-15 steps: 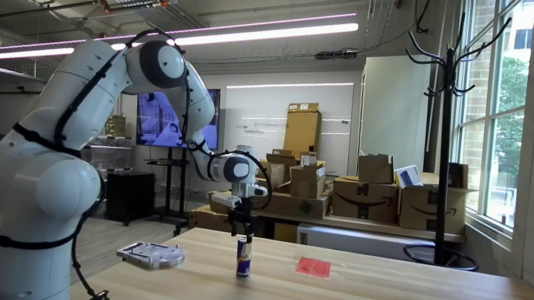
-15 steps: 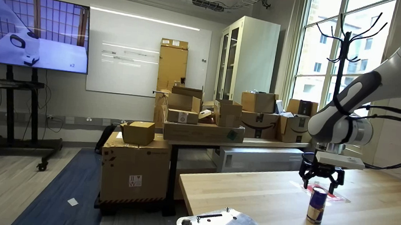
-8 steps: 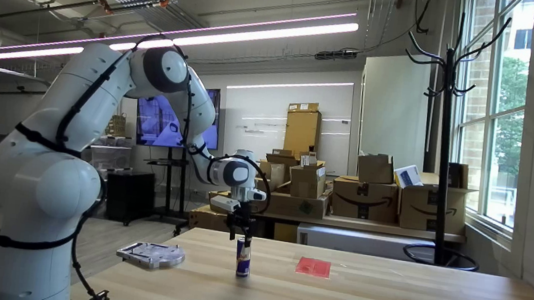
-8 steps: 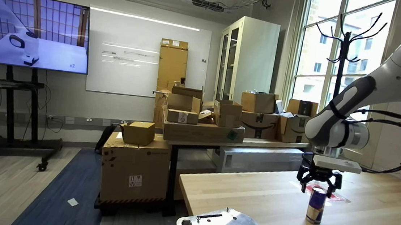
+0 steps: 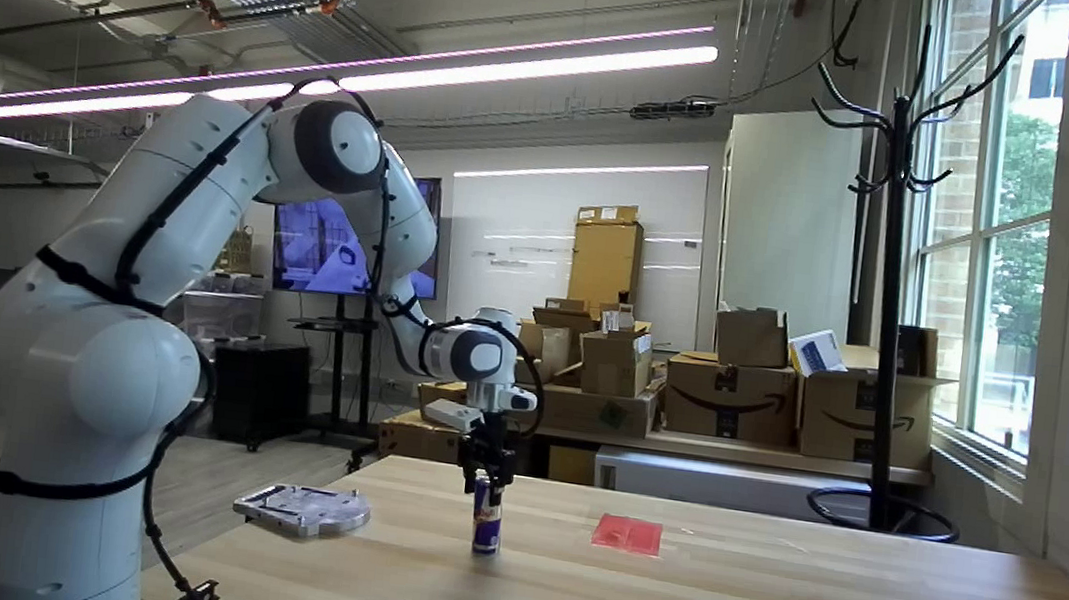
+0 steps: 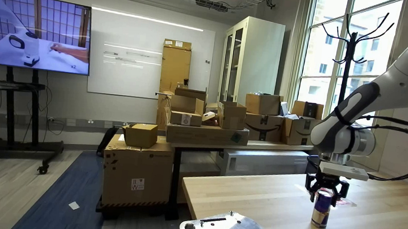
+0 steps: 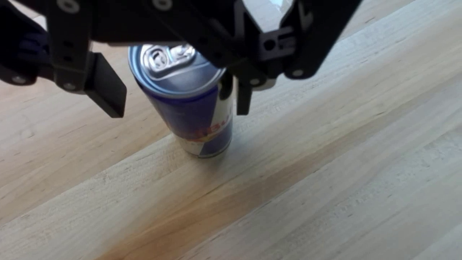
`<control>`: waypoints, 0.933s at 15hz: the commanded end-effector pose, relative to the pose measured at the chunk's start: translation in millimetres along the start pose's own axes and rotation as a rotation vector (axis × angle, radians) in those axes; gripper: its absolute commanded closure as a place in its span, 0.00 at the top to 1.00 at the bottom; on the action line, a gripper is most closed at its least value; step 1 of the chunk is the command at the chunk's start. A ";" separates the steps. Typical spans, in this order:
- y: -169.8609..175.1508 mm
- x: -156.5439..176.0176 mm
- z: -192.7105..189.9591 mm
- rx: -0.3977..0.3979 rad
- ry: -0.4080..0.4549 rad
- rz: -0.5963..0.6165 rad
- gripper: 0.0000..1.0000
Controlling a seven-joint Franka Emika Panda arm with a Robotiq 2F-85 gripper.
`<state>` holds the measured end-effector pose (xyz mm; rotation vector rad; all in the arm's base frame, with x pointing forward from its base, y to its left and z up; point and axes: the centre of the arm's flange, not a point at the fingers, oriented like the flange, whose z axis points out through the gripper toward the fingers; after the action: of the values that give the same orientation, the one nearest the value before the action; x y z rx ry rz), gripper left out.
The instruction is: Put the can on the metal plate
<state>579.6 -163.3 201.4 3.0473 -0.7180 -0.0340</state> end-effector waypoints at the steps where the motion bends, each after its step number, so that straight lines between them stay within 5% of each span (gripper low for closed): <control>1: 3.9 10.5 0.9 0.019 0.000 -0.007 0.49; 3: 4.3 11.5 0.3 0.018 0.002 -0.009 0.34; 8: 5.5 2.4 -18.1 0.020 0.006 -0.024 0.33; 14: -15.7 -33.9 -105.3 0.054 0.057 -0.099 0.33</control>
<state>580.3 -159.0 245.7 3.0747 -0.6540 0.0421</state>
